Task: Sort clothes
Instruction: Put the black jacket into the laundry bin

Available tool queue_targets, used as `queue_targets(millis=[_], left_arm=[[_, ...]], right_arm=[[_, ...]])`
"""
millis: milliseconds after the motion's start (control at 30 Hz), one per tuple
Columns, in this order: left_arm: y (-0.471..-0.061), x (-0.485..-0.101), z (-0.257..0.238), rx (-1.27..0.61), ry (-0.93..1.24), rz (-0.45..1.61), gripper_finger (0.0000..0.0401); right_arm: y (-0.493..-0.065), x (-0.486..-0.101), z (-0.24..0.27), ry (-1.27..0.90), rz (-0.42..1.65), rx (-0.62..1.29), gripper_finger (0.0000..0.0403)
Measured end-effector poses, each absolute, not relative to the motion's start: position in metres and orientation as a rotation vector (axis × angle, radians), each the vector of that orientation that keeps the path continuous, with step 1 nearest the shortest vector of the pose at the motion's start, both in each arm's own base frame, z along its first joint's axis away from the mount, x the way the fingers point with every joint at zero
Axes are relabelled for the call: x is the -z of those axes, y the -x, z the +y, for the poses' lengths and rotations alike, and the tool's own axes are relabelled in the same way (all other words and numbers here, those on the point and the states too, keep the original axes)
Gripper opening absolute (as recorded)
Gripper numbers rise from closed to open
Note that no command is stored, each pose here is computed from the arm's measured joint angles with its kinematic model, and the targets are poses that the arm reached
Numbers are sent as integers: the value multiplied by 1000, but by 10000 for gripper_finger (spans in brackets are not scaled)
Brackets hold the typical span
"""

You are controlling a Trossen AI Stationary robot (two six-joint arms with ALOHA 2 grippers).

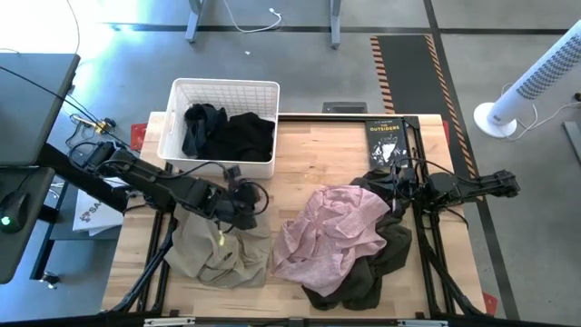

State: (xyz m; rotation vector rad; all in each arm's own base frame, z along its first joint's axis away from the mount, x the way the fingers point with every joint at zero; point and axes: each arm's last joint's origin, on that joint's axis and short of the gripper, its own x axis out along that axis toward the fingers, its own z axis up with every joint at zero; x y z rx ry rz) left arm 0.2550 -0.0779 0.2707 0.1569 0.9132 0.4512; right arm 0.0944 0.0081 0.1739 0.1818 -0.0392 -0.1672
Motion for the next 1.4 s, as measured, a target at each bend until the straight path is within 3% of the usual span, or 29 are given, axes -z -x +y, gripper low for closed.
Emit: queue_targets(millis=[100, 233, 533, 833, 1000, 1133, 1400], left_arm=[[-238, -262, -82, -385, -13, 1135, 164], [-214, -258, -90, -460, 159, 1348, 170], [-192, -254, -126, -470, 264, 1364, 179], [-193, -213, -123, -402, 291, 1360, 249], [-198, -222, -124, -303, 316, 1422, 261], [-212, -247, -130, -248, 299, 1283, 262], [-249, -279, -145, -90, 82, 773, 262]], right_arm=[[-94, -174, 8, -182, -39, 167, 0], [-94, -174, 8, -182, -39, 167, 0], [-94, -174, 8, -182, -39, 167, 0], [-94, -174, 8, -182, -39, 167, 0], [-94, -174, 8, -182, -39, 167, 0], [-94, -174, 8, -182, -39, 167, 0], [-94, -174, 8, -182, -39, 167, 0]])
